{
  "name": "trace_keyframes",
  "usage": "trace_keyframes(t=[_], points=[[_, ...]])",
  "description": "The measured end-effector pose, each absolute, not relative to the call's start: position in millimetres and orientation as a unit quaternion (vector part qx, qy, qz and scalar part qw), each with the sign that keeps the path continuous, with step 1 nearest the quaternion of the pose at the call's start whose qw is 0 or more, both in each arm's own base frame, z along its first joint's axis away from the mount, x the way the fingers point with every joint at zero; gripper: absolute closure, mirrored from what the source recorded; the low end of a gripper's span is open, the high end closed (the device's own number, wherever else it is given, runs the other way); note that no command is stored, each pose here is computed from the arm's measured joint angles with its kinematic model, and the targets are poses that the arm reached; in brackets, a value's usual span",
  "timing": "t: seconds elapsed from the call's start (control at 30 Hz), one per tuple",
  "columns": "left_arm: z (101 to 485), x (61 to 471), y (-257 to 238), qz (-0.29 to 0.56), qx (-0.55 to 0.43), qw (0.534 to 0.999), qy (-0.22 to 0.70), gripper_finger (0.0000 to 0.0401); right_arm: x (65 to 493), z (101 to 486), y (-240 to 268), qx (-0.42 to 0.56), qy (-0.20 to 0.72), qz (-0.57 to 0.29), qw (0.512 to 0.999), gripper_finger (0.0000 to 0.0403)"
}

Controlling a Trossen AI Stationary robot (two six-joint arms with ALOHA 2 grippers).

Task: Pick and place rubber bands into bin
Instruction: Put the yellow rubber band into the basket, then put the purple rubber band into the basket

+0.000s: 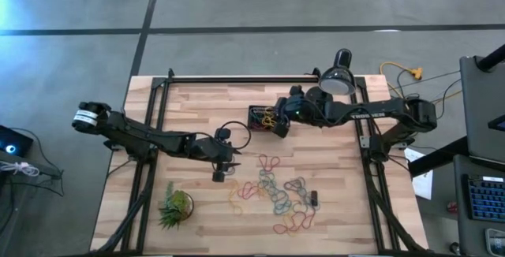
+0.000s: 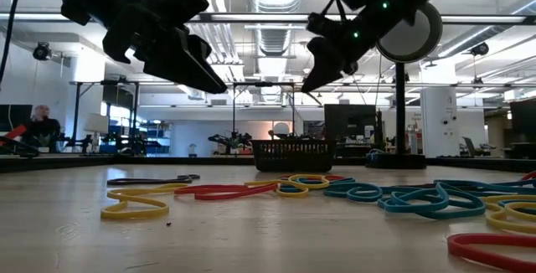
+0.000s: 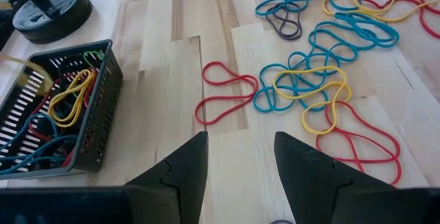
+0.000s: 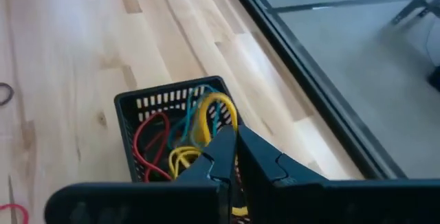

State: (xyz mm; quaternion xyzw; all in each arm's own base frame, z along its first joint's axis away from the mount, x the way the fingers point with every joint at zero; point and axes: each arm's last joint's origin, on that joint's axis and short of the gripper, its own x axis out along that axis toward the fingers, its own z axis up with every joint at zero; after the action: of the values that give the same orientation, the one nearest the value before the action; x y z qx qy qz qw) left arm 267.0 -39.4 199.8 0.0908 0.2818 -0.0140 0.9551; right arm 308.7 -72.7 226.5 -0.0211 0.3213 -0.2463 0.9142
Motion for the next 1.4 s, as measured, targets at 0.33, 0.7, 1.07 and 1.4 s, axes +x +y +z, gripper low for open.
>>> trace_keyframes(t=[0.33, 0.7, 1.07, 1.4], points=[[201.5, 268.1, -39.6, -0.014, 0.089, 0.958, 0.272, 0.0248, 305.0, 208.6, -78.1, -0.001, 0.256, -0.232, 0.938, 0.0394], [203.2, 269.2, -40.1, -0.014, 0.083, 0.962, 0.261, 0.0248, 336.4, 165.6, -87.8, 0.002, 0.321, -0.221, 0.921, 0.0394], [198.1, 266.5, -39.9, -0.014, 0.085, 0.958, 0.272, 0.0248, 349.8, 159.9, -93.9, 0.023, 0.397, -0.201, 0.895, 0.0379], [197.8, 266.4, -39.9, -0.014, 0.086, 0.958, 0.272, 0.0248, 346.3, 169.9, -93.5, 0.041, 0.394, -0.191, 0.898, 0.0271]])
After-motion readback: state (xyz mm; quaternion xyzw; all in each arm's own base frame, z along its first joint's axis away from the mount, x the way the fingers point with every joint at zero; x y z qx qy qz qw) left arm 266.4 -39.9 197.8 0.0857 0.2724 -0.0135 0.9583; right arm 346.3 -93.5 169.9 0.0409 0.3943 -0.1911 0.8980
